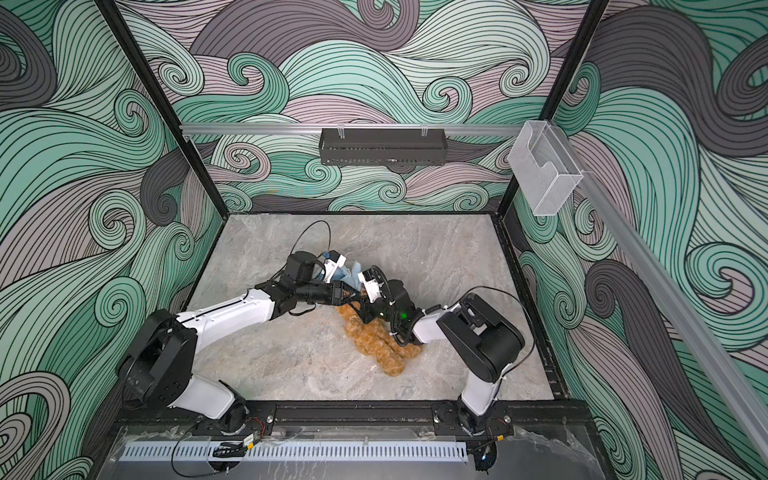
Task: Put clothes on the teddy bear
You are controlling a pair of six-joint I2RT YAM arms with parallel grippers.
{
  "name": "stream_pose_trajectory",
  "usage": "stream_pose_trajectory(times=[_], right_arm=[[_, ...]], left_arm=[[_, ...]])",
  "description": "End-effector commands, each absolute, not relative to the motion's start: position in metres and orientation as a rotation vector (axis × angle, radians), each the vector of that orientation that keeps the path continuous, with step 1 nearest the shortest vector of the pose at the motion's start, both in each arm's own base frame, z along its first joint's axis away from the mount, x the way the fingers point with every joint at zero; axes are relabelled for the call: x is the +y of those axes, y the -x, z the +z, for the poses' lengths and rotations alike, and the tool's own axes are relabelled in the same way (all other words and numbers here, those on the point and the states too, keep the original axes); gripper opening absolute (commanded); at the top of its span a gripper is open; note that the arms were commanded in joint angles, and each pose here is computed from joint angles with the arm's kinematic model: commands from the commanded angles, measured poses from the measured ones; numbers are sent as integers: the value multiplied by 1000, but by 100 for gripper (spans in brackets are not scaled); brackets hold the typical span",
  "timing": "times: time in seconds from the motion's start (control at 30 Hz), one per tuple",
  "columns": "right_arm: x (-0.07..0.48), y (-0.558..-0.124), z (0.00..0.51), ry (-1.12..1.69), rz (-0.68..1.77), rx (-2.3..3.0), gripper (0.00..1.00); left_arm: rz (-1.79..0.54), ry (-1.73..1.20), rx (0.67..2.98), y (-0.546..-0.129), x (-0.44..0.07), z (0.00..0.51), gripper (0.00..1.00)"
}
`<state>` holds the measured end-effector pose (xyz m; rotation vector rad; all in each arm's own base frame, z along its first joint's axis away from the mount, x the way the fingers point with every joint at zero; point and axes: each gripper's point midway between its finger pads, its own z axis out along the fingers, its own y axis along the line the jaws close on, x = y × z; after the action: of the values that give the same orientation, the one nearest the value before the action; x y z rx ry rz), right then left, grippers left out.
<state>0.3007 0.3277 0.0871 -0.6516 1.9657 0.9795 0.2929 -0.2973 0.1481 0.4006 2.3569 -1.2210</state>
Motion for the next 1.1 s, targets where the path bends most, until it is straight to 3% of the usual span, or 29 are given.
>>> stream_pose_trajectory(times=[0.0,0.23,0.6,0.7,0.8,1.07], right_arm=[[329,-297,96,740,956,1857,24],[326,-285,86,896,884,1789,19],[319,-278,91,992,803,1704,17],[318,-273,94,1052,784,1681,18],[318,-267,96,1118,774,1675,19],[317,-264,105,1191,752,1611,19]], left_arm=[[-1154,-399,2350,-292,-291,156,40],[-1095,-414,2313,-289,-281,177,60],[-820,-325,2322,-292,-233,193,67],[-719,-250,2359,-298,-211,186,61],[-711,-215,2423,-300,-196,178,49],[-779,-344,2513,-300,-201,164,29]])
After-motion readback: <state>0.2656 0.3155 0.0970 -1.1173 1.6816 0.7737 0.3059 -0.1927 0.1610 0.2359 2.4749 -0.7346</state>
